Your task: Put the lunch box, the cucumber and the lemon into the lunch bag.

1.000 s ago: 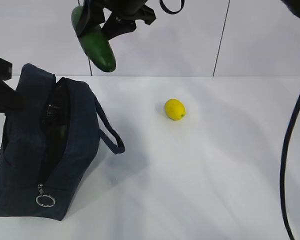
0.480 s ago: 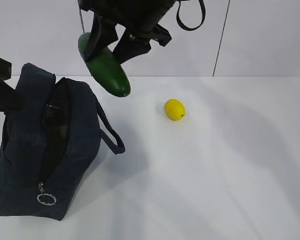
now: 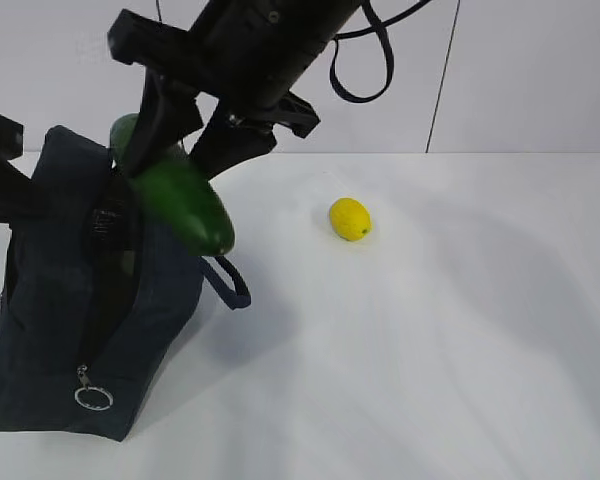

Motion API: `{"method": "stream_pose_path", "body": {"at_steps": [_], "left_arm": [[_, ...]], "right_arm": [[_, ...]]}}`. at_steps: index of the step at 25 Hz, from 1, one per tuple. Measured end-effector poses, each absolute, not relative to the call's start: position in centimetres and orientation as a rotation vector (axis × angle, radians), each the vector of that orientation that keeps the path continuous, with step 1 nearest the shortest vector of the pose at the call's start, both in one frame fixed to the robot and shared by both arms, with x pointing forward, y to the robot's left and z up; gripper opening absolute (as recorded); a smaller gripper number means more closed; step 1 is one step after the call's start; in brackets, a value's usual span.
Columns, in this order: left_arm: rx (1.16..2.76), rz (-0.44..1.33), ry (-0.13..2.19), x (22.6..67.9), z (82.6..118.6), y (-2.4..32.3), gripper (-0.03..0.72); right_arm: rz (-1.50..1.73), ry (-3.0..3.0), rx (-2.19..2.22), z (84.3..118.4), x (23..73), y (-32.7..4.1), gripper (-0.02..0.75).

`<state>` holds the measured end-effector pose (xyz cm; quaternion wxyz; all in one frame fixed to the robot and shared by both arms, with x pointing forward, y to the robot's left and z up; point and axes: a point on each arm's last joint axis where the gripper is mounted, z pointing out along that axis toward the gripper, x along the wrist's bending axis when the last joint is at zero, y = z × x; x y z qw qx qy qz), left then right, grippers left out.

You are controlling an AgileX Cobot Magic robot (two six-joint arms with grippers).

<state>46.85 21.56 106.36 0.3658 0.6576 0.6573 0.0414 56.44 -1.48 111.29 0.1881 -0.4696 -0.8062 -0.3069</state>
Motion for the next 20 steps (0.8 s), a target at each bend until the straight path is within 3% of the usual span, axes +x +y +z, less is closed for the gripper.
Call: {"method": "stream_pose_path", "body": {"at_steps": [12, 20], "left_arm": [[1.689, 0.107, 1.688, 46.9, 106.4, 21.5, 0.029], [1.684, 0.105, 1.688, 46.9, 106.4, 21.5, 0.029]], "right_arm": [[-0.762, -2.224, -1.332, 107.6, 57.3, 0.2, 0.361], [-0.875, -2.137, -1.401, 105.9, 58.9, 1.4, 0.361]]}}
